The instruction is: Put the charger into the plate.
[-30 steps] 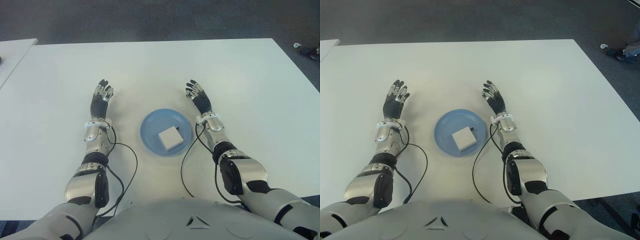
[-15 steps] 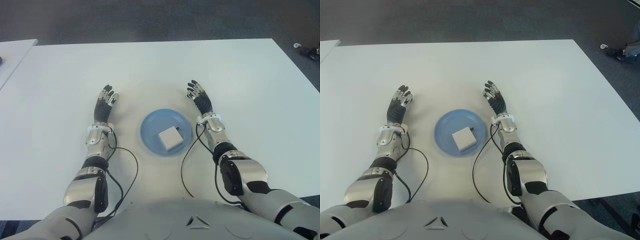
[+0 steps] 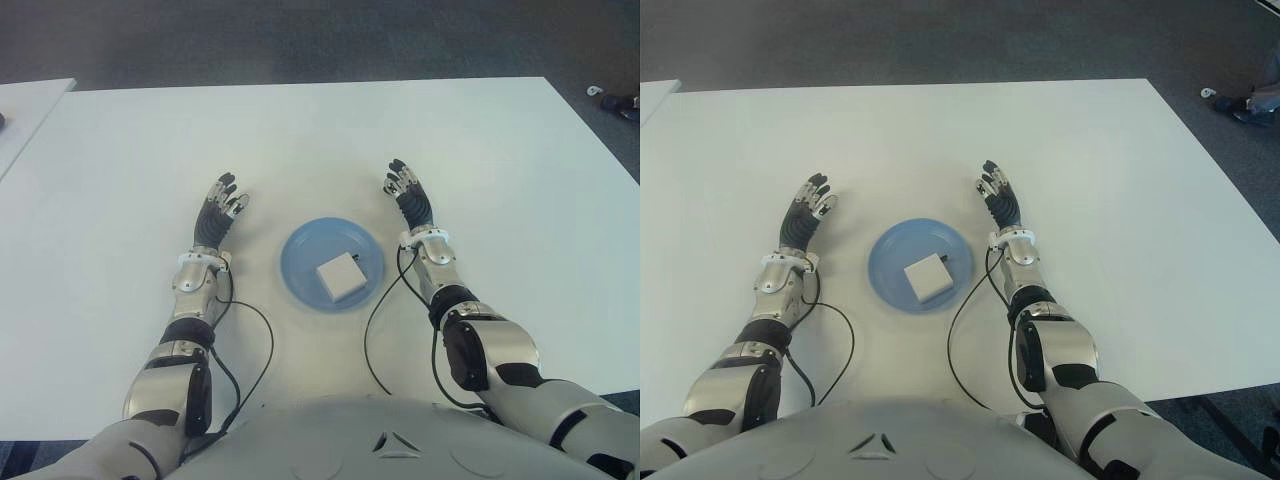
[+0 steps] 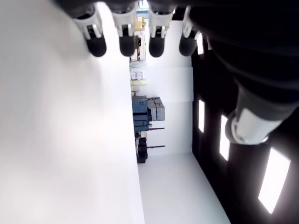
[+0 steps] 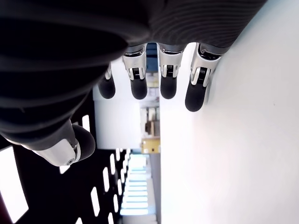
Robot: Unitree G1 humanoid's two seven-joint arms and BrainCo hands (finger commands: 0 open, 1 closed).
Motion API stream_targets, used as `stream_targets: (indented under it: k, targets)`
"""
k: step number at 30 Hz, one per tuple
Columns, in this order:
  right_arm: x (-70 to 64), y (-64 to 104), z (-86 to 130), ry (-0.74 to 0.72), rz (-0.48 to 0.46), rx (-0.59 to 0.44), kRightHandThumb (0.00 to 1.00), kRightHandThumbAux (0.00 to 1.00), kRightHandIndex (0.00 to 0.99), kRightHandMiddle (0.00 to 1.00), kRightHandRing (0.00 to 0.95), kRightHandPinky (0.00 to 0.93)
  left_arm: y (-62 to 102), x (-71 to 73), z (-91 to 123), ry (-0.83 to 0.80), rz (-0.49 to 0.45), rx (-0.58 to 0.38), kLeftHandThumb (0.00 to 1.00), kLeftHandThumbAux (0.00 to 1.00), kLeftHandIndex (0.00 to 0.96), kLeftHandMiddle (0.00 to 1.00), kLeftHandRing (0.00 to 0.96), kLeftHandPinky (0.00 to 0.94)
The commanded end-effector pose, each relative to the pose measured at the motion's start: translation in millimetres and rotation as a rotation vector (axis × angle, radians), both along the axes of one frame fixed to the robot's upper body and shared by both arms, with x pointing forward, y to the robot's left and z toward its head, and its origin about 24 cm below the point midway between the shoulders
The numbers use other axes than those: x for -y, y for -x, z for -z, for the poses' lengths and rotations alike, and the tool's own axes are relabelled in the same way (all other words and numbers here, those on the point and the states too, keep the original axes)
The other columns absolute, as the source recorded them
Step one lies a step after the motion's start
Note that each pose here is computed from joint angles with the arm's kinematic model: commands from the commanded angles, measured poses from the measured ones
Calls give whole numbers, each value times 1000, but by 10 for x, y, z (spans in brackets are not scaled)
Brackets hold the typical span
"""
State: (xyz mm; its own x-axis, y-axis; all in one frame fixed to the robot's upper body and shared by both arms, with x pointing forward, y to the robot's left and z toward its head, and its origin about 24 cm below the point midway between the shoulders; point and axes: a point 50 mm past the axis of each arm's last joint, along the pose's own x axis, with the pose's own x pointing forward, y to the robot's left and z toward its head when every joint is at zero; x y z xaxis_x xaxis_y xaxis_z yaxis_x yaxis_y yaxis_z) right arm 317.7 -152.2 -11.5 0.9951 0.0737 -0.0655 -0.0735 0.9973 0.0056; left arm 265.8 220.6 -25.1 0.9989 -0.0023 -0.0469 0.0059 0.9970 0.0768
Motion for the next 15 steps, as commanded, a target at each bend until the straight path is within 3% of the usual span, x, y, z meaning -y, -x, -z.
stream_targets:
  k: [1, 15]
  targets:
    - [83, 223, 328, -13, 54, -176, 24, 524, 9, 80, 54, 27, 205, 32, 247, -26, 7, -145, 57, 590, 0, 0, 0, 0]
    - [109, 218, 316, -17, 83, -169, 16, 515, 5, 71, 48, 26, 313, 95, 240, -101, 56, -116, 169, 543, 0, 0, 0, 10]
